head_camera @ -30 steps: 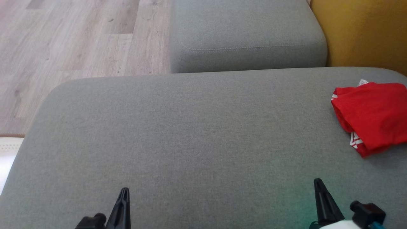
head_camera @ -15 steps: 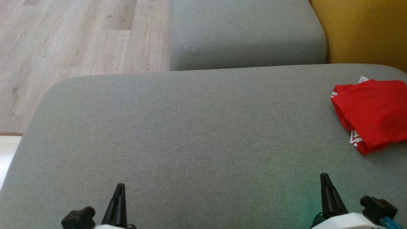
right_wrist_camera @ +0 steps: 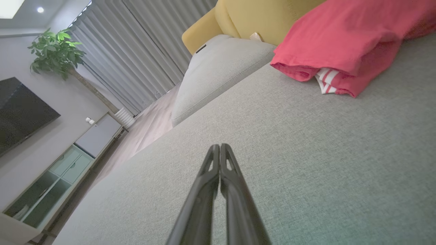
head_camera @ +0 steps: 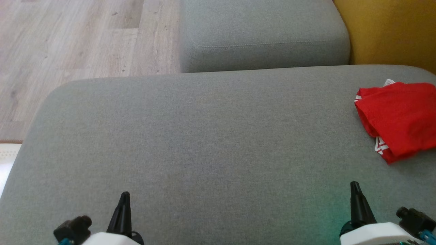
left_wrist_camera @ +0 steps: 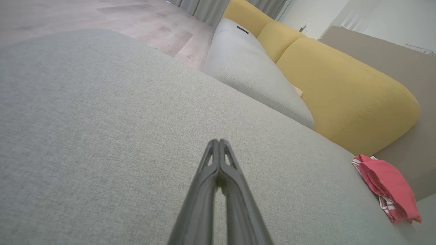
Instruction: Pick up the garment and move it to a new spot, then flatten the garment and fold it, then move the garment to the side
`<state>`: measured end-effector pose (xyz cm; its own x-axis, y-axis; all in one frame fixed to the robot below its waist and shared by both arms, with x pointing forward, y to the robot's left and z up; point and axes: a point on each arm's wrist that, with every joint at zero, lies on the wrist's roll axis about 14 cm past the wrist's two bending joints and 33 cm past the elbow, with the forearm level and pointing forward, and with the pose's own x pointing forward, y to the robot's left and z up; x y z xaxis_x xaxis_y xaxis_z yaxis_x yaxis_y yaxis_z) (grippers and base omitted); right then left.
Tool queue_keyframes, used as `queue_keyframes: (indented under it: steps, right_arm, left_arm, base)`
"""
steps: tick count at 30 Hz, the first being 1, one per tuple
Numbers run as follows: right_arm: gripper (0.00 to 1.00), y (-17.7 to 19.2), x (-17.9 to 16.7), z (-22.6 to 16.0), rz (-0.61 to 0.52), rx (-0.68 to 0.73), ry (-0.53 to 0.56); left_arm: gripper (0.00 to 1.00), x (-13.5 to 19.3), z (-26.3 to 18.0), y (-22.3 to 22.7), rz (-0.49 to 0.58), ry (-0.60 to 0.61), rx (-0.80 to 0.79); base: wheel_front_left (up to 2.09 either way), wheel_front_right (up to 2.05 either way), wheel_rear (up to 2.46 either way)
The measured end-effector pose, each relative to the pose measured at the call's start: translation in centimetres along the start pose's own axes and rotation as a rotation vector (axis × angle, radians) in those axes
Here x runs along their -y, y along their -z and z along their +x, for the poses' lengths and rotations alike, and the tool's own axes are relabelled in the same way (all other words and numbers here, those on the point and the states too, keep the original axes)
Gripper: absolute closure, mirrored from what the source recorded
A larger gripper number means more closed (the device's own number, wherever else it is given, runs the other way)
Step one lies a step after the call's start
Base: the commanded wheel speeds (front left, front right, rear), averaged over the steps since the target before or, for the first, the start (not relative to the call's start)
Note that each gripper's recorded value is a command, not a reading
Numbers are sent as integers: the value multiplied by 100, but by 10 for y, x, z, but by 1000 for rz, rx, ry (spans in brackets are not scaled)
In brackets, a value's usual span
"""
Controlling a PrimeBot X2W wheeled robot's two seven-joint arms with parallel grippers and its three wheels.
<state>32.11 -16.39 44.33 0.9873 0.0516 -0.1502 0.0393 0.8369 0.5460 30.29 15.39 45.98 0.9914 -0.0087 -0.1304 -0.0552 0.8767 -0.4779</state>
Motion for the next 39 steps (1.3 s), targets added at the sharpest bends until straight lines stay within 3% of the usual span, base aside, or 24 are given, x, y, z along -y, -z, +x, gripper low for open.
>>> queue_keyframes:
  steps: [39]
  right_arm:
    - [100,-21,11,20,450,33,50]
  left_arm:
    - [100,-15,29,-8,-474,-34,-44]
  base:
    - [0,0,0]
